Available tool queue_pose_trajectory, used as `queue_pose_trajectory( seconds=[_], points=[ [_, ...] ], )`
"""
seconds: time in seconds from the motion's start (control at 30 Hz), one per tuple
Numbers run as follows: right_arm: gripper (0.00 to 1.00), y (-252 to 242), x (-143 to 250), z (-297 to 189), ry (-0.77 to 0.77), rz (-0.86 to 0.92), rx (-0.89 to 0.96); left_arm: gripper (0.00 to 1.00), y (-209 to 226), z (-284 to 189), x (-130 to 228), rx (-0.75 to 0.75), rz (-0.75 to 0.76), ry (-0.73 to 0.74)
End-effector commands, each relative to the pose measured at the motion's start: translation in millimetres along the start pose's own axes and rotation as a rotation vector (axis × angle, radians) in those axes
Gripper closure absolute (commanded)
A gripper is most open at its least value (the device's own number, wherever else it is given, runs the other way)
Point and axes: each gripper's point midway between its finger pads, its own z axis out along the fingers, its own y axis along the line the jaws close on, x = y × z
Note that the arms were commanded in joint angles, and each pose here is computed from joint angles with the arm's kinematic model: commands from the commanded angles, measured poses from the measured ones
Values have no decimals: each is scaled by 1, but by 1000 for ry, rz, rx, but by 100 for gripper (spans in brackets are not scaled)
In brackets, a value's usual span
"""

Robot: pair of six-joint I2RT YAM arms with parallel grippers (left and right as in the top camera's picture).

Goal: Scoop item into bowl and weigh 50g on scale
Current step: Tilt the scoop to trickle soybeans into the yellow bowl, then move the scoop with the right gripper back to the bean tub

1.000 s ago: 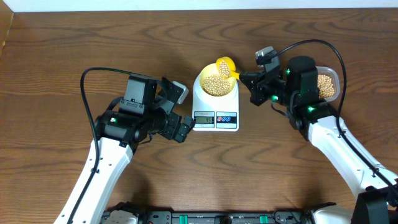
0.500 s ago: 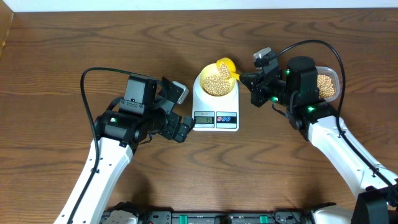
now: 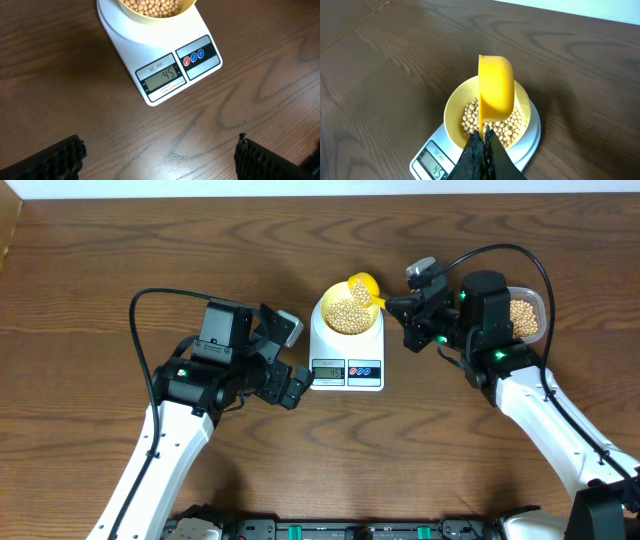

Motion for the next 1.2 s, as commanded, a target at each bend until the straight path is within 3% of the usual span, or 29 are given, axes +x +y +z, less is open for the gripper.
queue_pose_trajectory(
  seconds=[0.0,0.33,0.5,0.7,0.83,1.17],
  points=[
    [99,4,4,2,16,-14,-15,2,-2,0,0,14,-10,3],
    [99,4,3,2,15,29,-15,2,-2,0,0,14,-9,3],
    [99,4,3,3,11,-82,-14,2,-2,0,0,14,-9,2],
    [99,25,5,6,20,-74,-91,2,-2,0,0,14,-9,3],
    [99,16,1,7,9,-80,-39,2,-2,0,0,14,-9,2],
    [99,16,-5,7,-14,96,-40,2,-2,0,0,14,-9,2]
  ],
)
